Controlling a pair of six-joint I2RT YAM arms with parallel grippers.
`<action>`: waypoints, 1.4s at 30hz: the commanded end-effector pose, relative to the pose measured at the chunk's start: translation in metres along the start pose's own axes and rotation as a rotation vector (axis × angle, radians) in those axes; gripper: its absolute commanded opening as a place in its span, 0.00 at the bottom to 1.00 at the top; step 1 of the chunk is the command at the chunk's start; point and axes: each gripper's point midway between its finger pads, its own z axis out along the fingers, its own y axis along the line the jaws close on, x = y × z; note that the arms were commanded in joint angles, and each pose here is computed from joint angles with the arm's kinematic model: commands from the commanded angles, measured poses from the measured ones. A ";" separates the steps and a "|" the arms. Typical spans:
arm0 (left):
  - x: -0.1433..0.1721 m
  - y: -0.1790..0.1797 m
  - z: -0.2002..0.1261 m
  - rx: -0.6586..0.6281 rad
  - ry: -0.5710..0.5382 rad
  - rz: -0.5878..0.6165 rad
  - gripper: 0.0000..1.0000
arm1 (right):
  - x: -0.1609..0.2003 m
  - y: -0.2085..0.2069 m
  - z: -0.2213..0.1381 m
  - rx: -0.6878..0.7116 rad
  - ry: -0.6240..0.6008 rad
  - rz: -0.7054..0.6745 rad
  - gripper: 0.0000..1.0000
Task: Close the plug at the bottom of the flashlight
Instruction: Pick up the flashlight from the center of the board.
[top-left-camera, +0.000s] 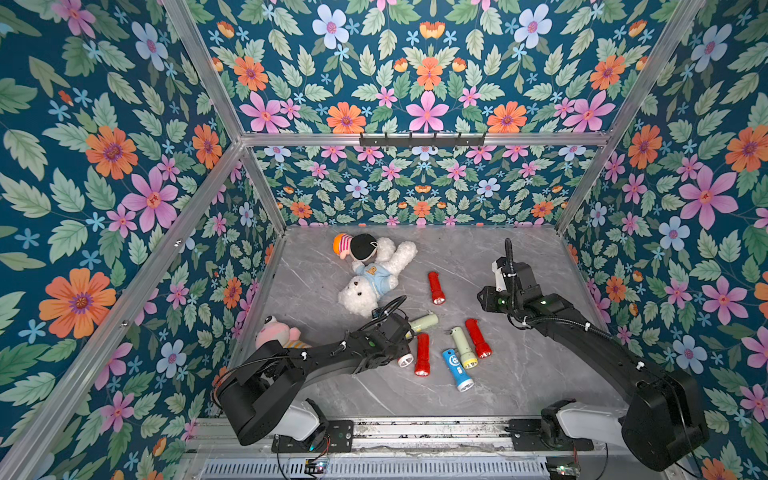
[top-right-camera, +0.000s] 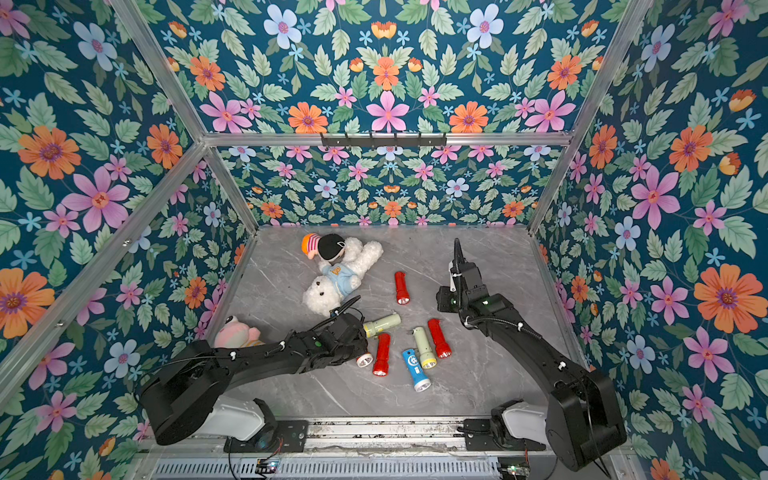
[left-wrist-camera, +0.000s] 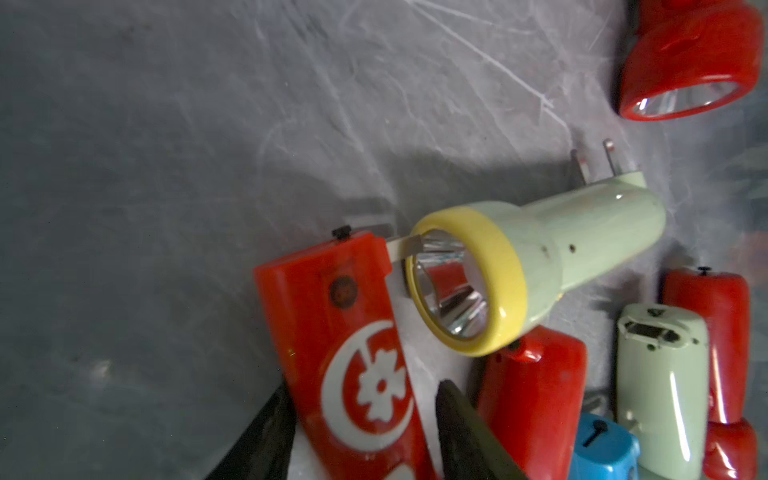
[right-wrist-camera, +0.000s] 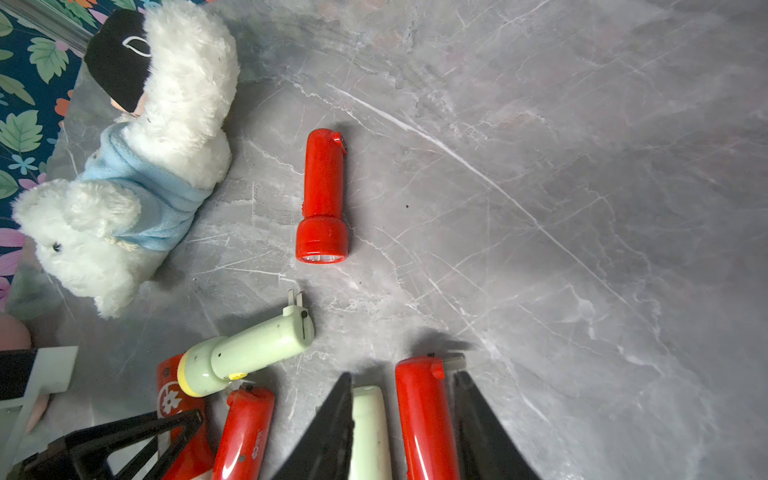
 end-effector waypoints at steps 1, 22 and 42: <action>0.004 0.008 0.002 -0.013 0.019 -0.024 0.56 | -0.003 0.003 0.002 -0.017 -0.010 0.001 0.42; -0.018 0.037 -0.013 -0.045 -0.080 -0.008 0.00 | -0.001 0.007 0.014 -0.036 0.025 0.024 0.42; -0.110 -0.045 -0.136 0.265 -0.756 0.602 0.00 | -0.011 0.006 0.022 -0.026 0.016 0.028 0.42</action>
